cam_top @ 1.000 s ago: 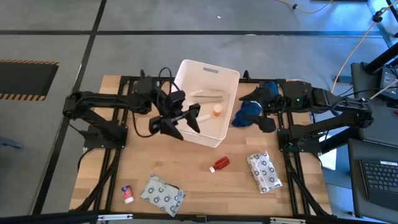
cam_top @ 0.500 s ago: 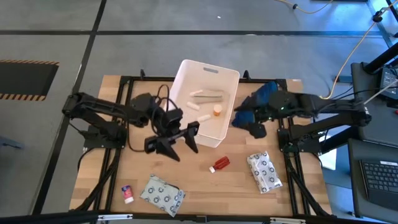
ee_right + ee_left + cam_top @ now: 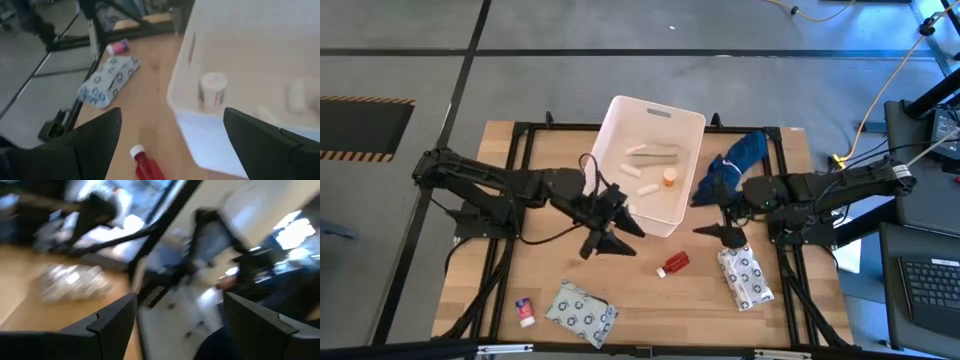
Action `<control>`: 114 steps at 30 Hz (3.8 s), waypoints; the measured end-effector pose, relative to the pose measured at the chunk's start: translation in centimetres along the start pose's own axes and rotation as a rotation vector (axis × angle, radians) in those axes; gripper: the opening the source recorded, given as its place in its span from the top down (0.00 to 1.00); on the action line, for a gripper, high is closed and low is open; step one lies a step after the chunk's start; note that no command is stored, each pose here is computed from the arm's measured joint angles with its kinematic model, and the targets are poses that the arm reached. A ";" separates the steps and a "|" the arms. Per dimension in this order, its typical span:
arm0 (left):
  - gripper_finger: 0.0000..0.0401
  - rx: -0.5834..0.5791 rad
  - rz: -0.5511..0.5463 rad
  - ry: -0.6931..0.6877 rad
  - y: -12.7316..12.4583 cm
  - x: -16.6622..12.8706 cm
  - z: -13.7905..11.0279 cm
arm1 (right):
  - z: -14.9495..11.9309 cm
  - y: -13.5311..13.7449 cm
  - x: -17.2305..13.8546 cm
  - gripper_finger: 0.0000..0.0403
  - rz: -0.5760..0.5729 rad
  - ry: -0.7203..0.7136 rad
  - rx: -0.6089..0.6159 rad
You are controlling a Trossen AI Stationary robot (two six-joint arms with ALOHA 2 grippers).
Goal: Pick & place medical supplies in basket/bin
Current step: Put the red pill bottle into the white basket
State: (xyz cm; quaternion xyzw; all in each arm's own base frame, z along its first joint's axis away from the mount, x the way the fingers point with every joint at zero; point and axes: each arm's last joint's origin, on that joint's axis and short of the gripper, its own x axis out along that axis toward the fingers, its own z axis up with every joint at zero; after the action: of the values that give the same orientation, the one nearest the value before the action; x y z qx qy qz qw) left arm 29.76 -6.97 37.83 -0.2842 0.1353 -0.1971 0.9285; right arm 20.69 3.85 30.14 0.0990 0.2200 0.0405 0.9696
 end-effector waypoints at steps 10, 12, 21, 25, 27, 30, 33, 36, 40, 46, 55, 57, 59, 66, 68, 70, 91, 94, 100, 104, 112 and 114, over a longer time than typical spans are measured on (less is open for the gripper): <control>0.28 -0.105 0.495 0.290 0.5 -2.5 -4.6 | -1.1 2.0 -0.1 0.13 0.089 0.050 -0.038; 0.28 -0.182 0.506 0.350 0.2 -2.7 -5.5 | -1.1 2.1 -0.1 0.13 0.090 0.053 0.014; 0.28 -0.358 0.608 0.548 -0.8 -3.0 -8.6 | -1.2 2.1 0.2 0.13 0.084 0.062 0.059; 0.28 -0.449 0.907 0.735 0.4 -4.2 -10.8 | -2.0 2.4 1.7 0.13 0.075 0.125 0.029; 0.28 -0.489 1.044 0.808 0.9 -4.7 -11.6 | -2.7 2.8 2.8 0.14 0.077 0.172 -0.026; 0.28 -0.506 1.247 0.877 1.6 -5.4 -12.4 | -3.9 3.4 4.6 0.16 0.080 0.246 -0.071; 0.28 -0.474 1.438 0.849 2.4 -5.5 -12.8 | -5.3 3.9 6.2 0.18 0.061 0.321 -0.096; 0.28 -0.421 1.509 0.816 3.5 -4.9 -13.5 | -6.5 4.2 7.7 0.21 0.043 0.369 -0.102; 0.28 -0.327 1.534 0.818 5.3 -3.5 -14.5 | -7.3 4.8 9.3 0.23 0.063 0.365 -0.137; 0.28 -0.266 1.506 0.889 7.8 -1.2 -15.7 | -8.9 5.8 11.1 0.24 0.124 0.378 -0.360; 0.28 -0.304 1.294 0.790 9.9 2.7 -16.8 | -12.1 4.9 13.7 0.24 0.072 0.517 -0.415; 0.28 -0.310 1.266 0.758 9.9 3.1 -16.7 | -12.6 4.7 14.0 0.24 0.048 0.535 -0.427; 0.28 -0.318 1.230 0.718 9.9 3.6 -16.6 | -13.0 4.5 14.4 0.24 0.014 0.546 -0.438; 0.28 -0.333 1.190 0.677 9.8 4.0 -16.3 | -13.8 3.7 15.1 0.25 -0.050 0.577 -0.446; 0.28 -0.343 1.192 0.672 9.8 4.0 -16.3 | -13.8 3.6 15.1 0.27 -0.054 0.580 -0.446; 0.28 -0.345 1.193 0.670 9.8 4.0 -16.3 | -13.9 3.6 15.2 0.32 -0.053 0.587 -0.448; 0.28 -0.451 1.003 0.885 9.1 4.1 -16.9 | -9.6 4.8 10.6 0.62 0.174 0.714 -0.324; 0.28 -0.463 0.983 0.903 9.1 4.1 -16.9 | -6.4 5.5 8.7 0.61 0.201 0.681 -0.315; 0.28 -0.472 0.971 0.913 9.0 4.1 -16.9 | 1.0 6.8 4.9 0.61 0.189 0.483 -0.316; 0.28 -0.503 0.942 0.938 8.9 4.1 -17.0 | 6.0 6.6 3.0 0.61 0.085 0.304 -0.336; 0.28 -0.422 0.841 0.789 4.8 3.2 -12.5 | 13.7 2.5 0.8 0.61 -0.198 0.002 -0.341; 0.28 -0.396 0.814 0.714 3.3 2.5 -10.9 | 15.1 1.0 0.8 0.61 -0.249 -0.098 -0.300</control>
State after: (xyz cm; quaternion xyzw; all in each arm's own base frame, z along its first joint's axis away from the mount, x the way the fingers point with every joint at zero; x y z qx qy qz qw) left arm 28.96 -10.69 26.83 -0.2933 0.5732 0.1212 0.7555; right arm 27.92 2.30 43.35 -0.0728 0.1748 -0.0525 0.9805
